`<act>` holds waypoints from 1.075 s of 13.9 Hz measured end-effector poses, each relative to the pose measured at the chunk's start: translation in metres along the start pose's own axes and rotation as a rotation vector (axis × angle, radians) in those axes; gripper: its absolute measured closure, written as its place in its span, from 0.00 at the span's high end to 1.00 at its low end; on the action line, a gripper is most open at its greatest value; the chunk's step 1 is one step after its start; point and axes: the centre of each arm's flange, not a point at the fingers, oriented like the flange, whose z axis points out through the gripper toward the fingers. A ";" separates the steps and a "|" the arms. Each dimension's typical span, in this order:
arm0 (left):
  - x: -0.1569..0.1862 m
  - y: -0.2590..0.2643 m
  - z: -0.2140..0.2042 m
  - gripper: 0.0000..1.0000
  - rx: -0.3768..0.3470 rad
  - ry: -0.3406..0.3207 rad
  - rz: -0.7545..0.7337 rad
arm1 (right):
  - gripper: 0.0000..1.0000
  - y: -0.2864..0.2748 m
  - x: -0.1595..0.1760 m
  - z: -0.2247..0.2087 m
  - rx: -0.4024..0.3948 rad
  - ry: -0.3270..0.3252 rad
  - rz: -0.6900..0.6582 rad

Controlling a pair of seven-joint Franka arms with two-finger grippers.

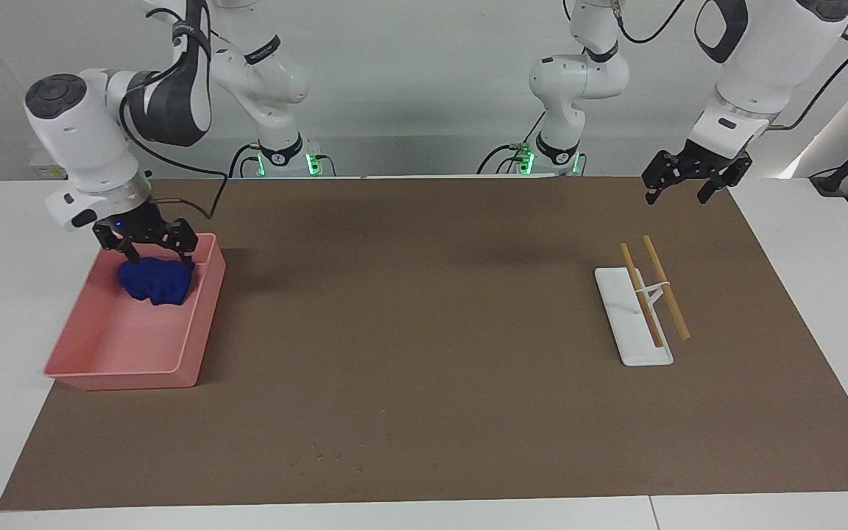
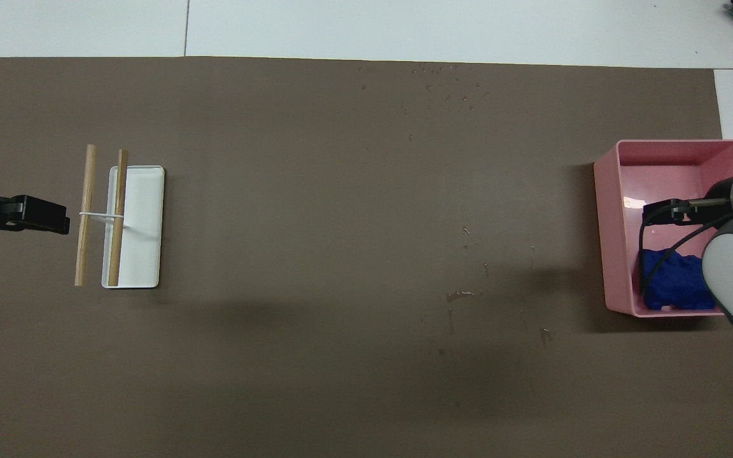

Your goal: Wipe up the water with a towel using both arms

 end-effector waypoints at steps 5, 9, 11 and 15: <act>0.000 0.000 0.000 1.00 -0.001 0.000 0.000 | 1.00 -0.083 0.000 -0.051 0.000 0.007 0.077; 0.000 0.000 0.000 1.00 -0.001 0.001 0.000 | 1.00 -0.098 0.008 -0.103 0.019 0.058 0.093; 0.000 0.000 0.000 1.00 -0.001 0.001 -0.001 | 1.00 -0.093 0.014 -0.121 0.029 0.068 0.103; 0.000 0.000 0.000 1.00 -0.001 0.001 -0.001 | 1.00 -0.087 0.017 -0.139 0.034 0.070 0.112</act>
